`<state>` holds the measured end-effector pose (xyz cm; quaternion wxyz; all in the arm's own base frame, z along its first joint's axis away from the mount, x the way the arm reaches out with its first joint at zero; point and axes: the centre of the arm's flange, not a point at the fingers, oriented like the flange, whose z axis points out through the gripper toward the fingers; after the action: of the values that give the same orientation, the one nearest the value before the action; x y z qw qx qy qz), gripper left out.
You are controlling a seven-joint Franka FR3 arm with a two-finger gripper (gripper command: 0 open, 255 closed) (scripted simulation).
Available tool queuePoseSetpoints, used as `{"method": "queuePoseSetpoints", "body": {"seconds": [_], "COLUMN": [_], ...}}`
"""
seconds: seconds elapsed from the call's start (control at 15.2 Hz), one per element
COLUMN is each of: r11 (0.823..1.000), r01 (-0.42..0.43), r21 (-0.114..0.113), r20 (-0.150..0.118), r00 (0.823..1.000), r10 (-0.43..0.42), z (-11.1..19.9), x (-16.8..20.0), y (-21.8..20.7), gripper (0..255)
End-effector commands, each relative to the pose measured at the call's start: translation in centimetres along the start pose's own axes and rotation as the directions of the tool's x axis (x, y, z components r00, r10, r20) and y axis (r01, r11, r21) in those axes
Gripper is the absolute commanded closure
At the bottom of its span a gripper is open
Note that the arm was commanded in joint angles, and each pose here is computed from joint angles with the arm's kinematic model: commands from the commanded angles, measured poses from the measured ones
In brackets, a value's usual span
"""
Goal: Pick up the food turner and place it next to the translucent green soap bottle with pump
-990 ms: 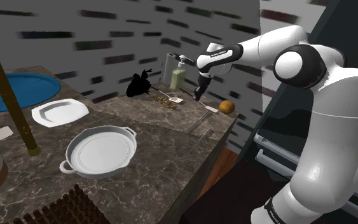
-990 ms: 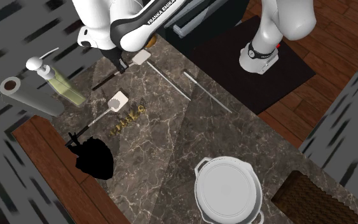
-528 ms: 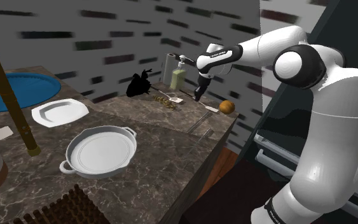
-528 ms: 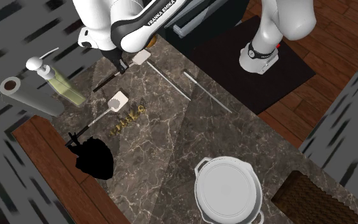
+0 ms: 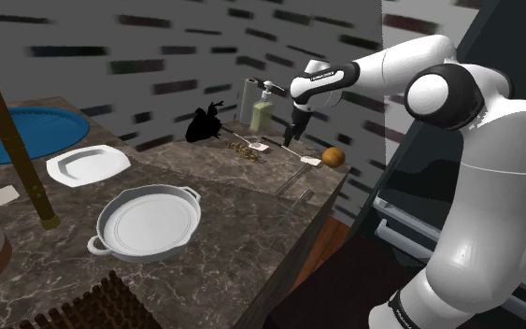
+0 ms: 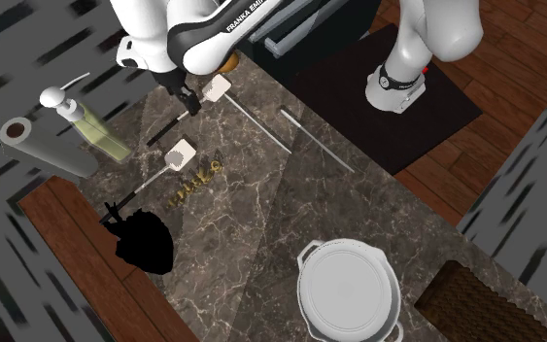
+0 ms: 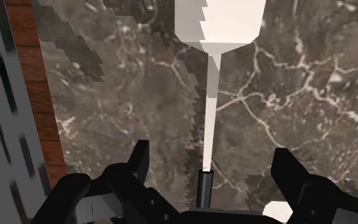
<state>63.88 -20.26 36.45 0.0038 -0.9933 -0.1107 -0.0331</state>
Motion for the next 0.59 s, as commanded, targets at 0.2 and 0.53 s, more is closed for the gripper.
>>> {"method": "queuePoseSetpoints", "body": {"seconds": [0.2, 0.53], "r11": [1.0, 1.0], "r01": [0.0, 0.0], "r21": [0.0, 0.0], "r20": [0.0, 0.0], "r00": [1.0, 1.0], "r10": [0.0, 0.0], "z": [-3.6, -3.6], "x": [0.1, 0.1], "y": [0.1, 0.1], "gripper": [0, 0]}}
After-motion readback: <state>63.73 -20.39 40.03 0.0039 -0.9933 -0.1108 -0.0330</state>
